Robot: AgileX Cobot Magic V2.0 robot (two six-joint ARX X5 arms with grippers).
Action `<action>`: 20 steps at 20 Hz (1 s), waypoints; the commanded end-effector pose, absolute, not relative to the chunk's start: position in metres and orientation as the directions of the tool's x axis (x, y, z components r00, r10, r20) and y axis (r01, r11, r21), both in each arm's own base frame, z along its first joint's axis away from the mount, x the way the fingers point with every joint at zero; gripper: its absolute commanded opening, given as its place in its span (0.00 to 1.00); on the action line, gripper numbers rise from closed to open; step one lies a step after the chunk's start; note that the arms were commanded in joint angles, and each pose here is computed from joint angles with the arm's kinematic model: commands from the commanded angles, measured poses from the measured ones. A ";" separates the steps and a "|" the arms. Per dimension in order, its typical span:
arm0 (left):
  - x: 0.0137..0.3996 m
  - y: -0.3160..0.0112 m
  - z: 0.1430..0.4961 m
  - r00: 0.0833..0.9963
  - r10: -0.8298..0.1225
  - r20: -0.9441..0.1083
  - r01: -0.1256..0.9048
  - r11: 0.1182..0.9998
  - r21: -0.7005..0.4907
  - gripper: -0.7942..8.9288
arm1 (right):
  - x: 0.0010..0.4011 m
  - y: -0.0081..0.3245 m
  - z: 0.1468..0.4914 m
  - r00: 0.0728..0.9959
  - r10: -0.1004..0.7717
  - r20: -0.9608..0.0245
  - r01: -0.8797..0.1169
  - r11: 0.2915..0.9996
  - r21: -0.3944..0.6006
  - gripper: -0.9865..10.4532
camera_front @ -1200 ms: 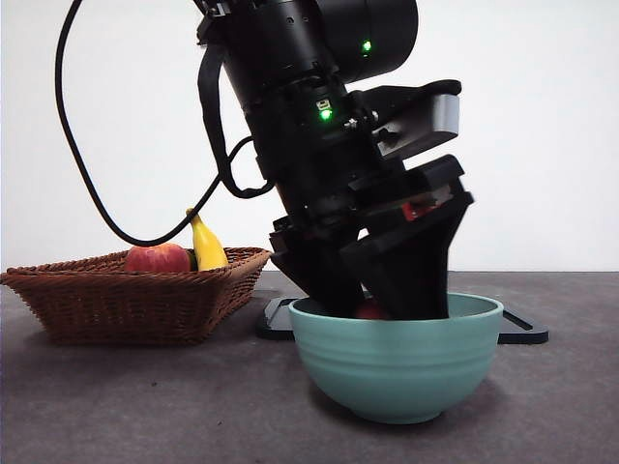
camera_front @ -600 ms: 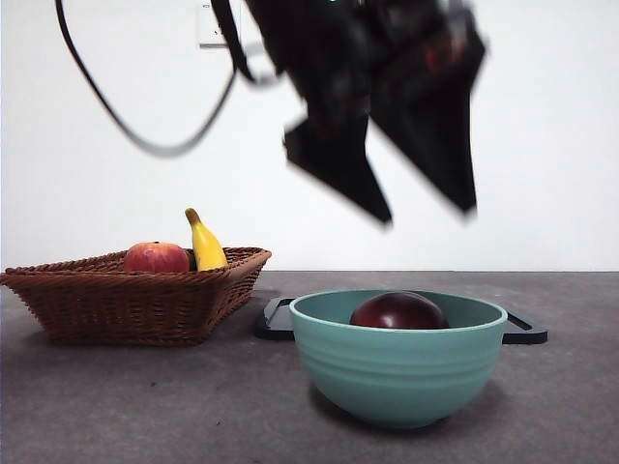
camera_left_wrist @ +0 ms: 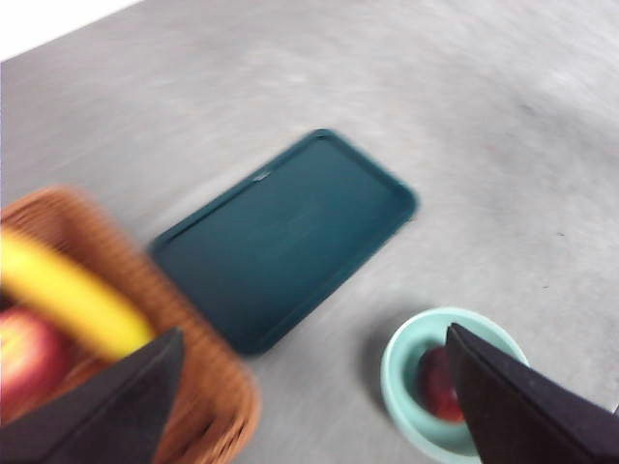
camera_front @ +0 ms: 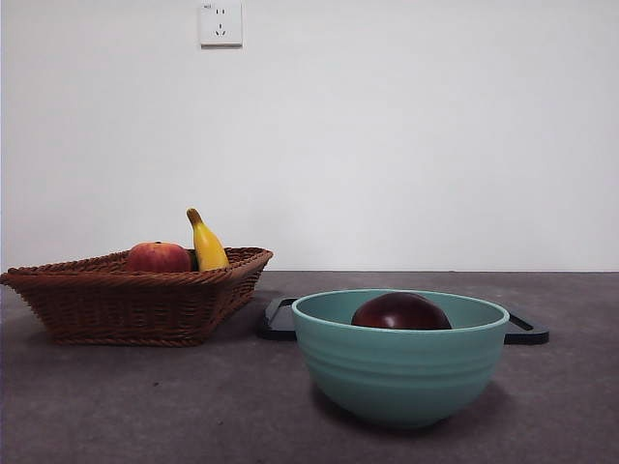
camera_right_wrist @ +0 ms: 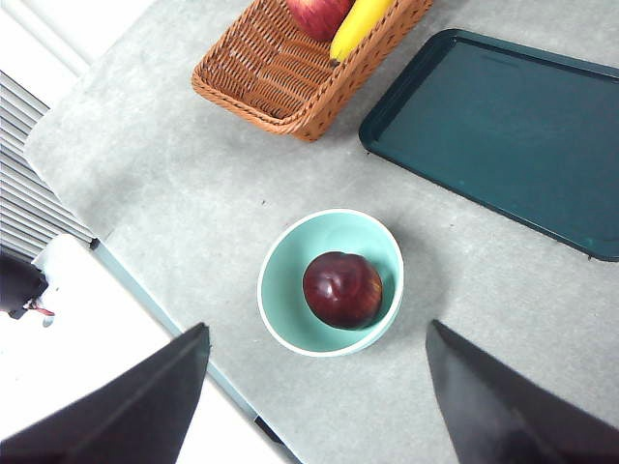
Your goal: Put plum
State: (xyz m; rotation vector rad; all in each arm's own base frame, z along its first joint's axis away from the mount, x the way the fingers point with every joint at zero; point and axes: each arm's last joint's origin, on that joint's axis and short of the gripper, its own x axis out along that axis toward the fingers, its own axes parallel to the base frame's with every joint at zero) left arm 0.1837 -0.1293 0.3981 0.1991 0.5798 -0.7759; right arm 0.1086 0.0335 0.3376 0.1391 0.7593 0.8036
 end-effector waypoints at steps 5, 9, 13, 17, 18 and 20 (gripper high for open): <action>0.143 -0.087 0.376 0.542 -0.653 -0.529 0.706 0.695 -0.135 0.52 | 0.110 0.034 0.343 0.471 0.682 -0.560 -0.598 0.713 0.366 0.40; 0.122 -0.079 0.329 0.414 -0.712 -0.567 0.739 0.627 -0.246 0.52 | 0.110 0.034 0.343 0.470 0.682 -0.560 -0.598 0.713 0.366 0.40; 0.113 -0.078 0.302 0.273 -0.768 -0.579 0.763 0.540 -0.355 0.52 | 0.110 0.034 0.342 0.469 0.682 -0.561 -0.597 0.713 0.368 0.40; 0.112 -0.079 0.302 0.250 -0.784 -0.568 0.772 0.515 -0.372 0.52 | 0.110 0.034 0.341 0.456 0.680 -0.574 -0.585 0.715 0.383 0.40; 0.112 -0.079 0.302 0.250 -0.785 -0.567 0.772 0.515 -0.371 0.52 | 0.112 0.034 0.340 0.450 0.680 -0.579 -0.575 0.717 0.395 0.40; 0.112 -0.079 0.302 0.250 -0.785 -0.567 0.773 0.515 -0.371 0.52 | 0.119 0.037 0.332 0.414 0.682 -0.602 -0.558 0.713 0.425 0.40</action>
